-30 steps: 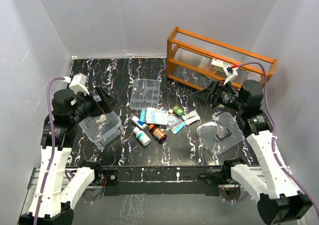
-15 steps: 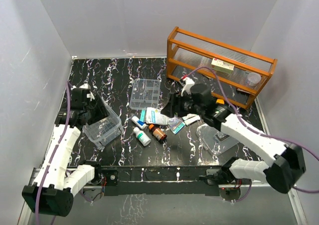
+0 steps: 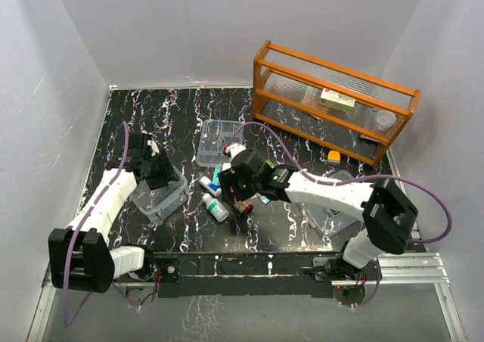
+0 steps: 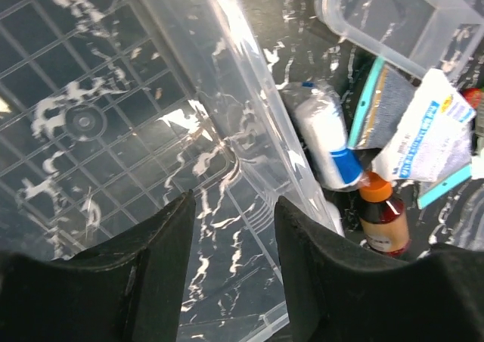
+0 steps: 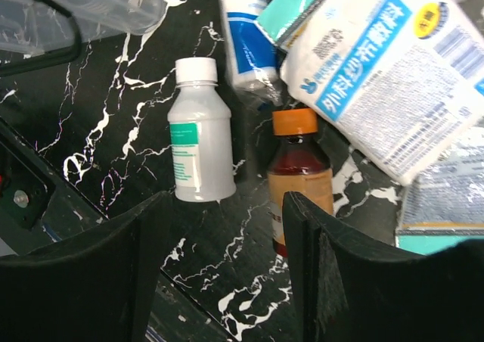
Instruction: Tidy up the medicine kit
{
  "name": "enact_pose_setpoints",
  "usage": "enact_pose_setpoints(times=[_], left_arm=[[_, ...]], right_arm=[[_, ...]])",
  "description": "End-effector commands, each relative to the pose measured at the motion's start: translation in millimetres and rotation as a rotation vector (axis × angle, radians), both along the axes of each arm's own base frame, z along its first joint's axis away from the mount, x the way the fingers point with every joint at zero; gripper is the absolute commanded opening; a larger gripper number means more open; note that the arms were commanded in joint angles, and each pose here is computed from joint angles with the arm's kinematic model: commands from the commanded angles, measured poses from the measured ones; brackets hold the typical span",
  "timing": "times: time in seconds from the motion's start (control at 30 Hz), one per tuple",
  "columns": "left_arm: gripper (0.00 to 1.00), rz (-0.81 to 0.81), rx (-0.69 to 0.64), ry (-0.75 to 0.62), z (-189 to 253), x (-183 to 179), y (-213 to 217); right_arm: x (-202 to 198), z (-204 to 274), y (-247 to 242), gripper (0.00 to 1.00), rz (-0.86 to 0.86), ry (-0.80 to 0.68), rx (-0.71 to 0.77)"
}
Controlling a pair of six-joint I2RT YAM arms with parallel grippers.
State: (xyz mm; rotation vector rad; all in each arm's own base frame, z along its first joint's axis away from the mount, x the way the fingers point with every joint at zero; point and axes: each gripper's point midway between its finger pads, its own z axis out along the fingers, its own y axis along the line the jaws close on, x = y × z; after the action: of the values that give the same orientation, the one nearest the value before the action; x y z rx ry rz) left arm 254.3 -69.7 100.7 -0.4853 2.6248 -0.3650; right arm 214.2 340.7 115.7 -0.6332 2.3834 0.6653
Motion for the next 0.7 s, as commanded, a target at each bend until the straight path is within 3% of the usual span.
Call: enact_pose_setpoints(times=[0.0, 0.33, 0.67], left_arm=[[0.46, -0.09, -0.133, -0.082, 13, 18, -26], [0.5, -0.172, -0.251, -0.143, 24, 24, -49], [0.5, -0.184, -0.282, -0.132, 13, 23, -54]], right_arm=[[1, 15, 25, 0.59, 0.027, -0.037, 0.027], [-18, -31, 56, 0.62, 0.077, 0.07, -0.083], [-9, -59, 58, 0.55, 0.015, 0.099, -0.183]])
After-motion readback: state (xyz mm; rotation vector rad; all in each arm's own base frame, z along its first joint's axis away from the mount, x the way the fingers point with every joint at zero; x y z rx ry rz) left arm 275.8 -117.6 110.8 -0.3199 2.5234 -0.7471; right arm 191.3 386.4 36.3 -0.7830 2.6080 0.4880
